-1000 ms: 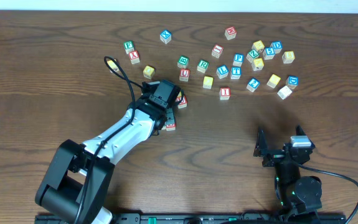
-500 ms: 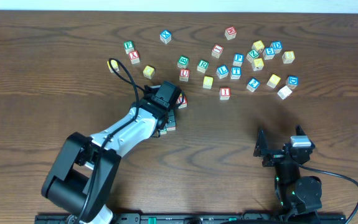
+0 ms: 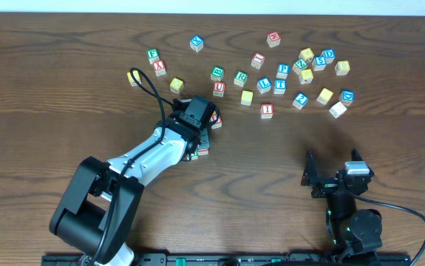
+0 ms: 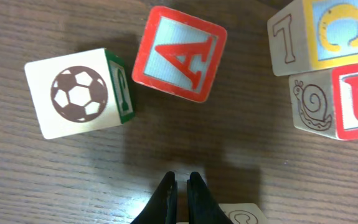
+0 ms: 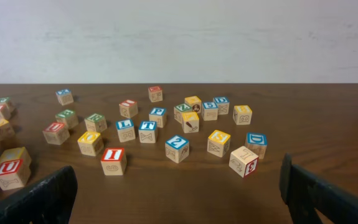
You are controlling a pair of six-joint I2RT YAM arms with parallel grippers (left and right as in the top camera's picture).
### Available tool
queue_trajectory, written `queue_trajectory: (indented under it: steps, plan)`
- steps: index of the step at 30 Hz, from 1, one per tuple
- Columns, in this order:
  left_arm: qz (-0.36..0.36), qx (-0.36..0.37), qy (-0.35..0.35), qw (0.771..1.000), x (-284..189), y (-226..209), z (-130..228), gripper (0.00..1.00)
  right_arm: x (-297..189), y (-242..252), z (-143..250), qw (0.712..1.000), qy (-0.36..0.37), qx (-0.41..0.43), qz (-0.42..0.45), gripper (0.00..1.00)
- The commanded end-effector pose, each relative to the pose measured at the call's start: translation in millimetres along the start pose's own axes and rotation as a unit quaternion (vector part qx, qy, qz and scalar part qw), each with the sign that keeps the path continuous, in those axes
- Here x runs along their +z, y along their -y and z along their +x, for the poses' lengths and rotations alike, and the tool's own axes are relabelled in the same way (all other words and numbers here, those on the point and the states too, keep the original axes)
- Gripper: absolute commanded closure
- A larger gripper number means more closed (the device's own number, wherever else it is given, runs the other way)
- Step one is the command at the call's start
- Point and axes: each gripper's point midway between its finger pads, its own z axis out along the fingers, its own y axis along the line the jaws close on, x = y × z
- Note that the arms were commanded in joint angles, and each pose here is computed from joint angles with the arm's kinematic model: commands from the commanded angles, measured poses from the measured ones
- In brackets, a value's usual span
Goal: Spell out NEURIPS
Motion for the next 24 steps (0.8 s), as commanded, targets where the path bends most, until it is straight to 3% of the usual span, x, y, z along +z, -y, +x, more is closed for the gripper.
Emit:
queue_trajectory:
  steps: [1, 8, 15, 19, 24]
  plan:
    - [-0.029, 0.008, 0.018, 0.999, 1.6, -8.8, -7.0, 0.93, 0.0, 2.9, 0.9, 1.0, -0.001, 0.006, 0.007, 0.01]
    - [-0.066, 0.006, 0.053, 0.996, -18.8, -17.8, -29.0, 0.93, 0.0, 2.9, 0.9, 1.0, -0.001, 0.006, 0.007, 0.01]
    - [-0.087, -0.033, 0.026, 0.995, -35.9, -32.6, -13.9, 0.92, 0.0, 2.9, 0.9, 1.0, -0.001, 0.006, 0.007, 0.01]
    - [-0.104, -0.05, -0.034, 0.993, -48.0, -45.3, 15.3, 0.93, 0.0, 2.9, 0.9, 1.0, -0.001, 0.006, 0.007, 0.01]
    - [-0.043, -0.03, -0.145, 0.988, -53.8, -27.4, 56.8, 0.93, 0.0, 2.9, 0.9, 1.0, -0.001, 0.006, 0.007, 0.01]
